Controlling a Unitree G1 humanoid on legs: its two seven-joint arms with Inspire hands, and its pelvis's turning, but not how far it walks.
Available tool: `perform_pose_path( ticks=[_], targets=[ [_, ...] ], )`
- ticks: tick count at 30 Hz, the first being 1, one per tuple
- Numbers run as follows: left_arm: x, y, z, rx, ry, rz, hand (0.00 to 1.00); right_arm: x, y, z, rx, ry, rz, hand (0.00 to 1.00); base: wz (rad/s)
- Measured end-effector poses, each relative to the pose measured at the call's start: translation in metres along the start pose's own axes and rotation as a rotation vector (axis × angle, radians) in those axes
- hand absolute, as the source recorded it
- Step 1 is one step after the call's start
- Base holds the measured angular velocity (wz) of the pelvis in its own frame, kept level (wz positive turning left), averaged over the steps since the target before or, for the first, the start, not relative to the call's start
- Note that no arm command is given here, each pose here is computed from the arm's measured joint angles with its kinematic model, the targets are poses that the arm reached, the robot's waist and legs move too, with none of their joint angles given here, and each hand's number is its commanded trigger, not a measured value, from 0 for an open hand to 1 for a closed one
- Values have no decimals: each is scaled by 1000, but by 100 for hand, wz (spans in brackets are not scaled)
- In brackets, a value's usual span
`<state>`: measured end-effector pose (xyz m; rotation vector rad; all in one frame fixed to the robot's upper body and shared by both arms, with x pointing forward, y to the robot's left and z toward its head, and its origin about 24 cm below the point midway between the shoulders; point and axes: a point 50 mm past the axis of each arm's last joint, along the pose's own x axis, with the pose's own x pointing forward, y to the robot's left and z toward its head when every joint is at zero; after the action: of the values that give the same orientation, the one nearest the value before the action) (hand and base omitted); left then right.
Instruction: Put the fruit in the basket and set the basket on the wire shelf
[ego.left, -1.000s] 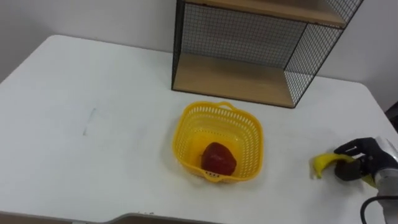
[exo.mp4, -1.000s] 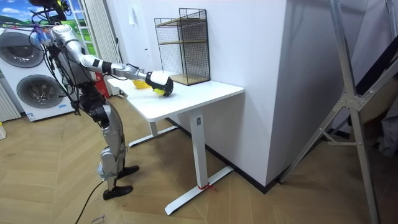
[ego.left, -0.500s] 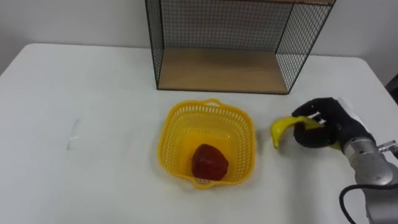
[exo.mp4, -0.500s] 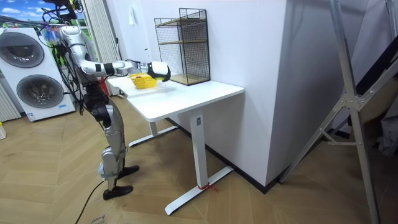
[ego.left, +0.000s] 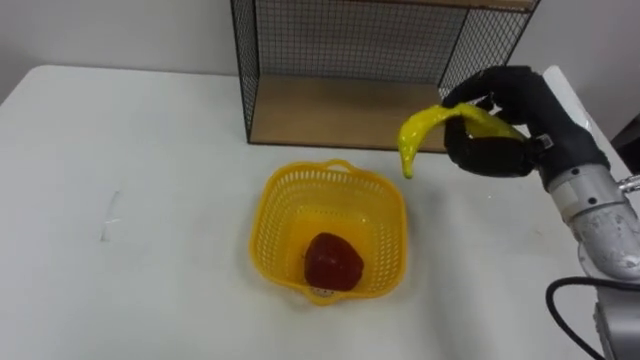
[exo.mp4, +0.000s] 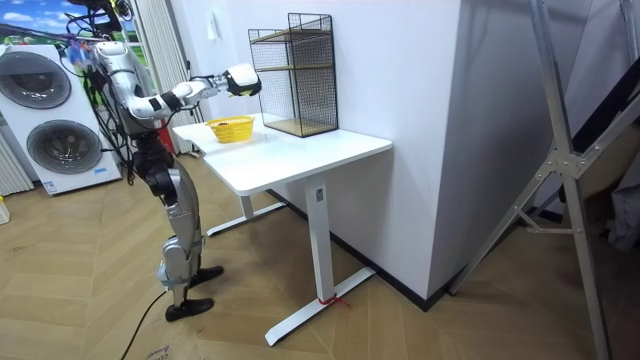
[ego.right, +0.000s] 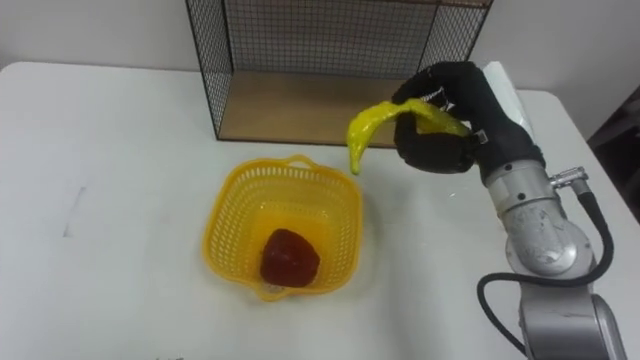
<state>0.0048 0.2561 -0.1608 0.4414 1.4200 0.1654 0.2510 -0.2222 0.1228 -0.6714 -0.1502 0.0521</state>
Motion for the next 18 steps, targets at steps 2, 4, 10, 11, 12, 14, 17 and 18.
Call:
perform_pose_path(
  ticks=[2, 4, 10, 11, 12, 14, 17, 18],
  targets=[
    [0, 0, 0, -1, -1, -10, 0, 0, 1, 5, 0, -22, 23, 100, -5],
    [0, -1, 0, 1, 3, -18, 0, 0, 6, 11, 5, -47, 60, 100, -2],
    [2, 0, 7, 23, -10, -18, 0, 0, 31, 22, 15, -97, 214, 100, 1],
    [2, -1, 8, 40, -14, -23, 0, 0, 37, 22, 7, -95, 238, 100, 6],
    [2, -2, 11, 44, -20, -24, 0, 0, 40, 22, 6, -95, 251, 100, 7],
    [2, -4, 15, 65, -33, -33, 0, -1, 53, 25, -15, -101, 317, 100, 6],
    [3, -5, 19, 77, -45, -36, 0, -3, 65, 26, -56, -92, 392, 100, 0],
    [3, -6, 20, 85, -46, -38, 0, -3, 67, 26, -61, -89, 405, 100, 0]
  ],
)
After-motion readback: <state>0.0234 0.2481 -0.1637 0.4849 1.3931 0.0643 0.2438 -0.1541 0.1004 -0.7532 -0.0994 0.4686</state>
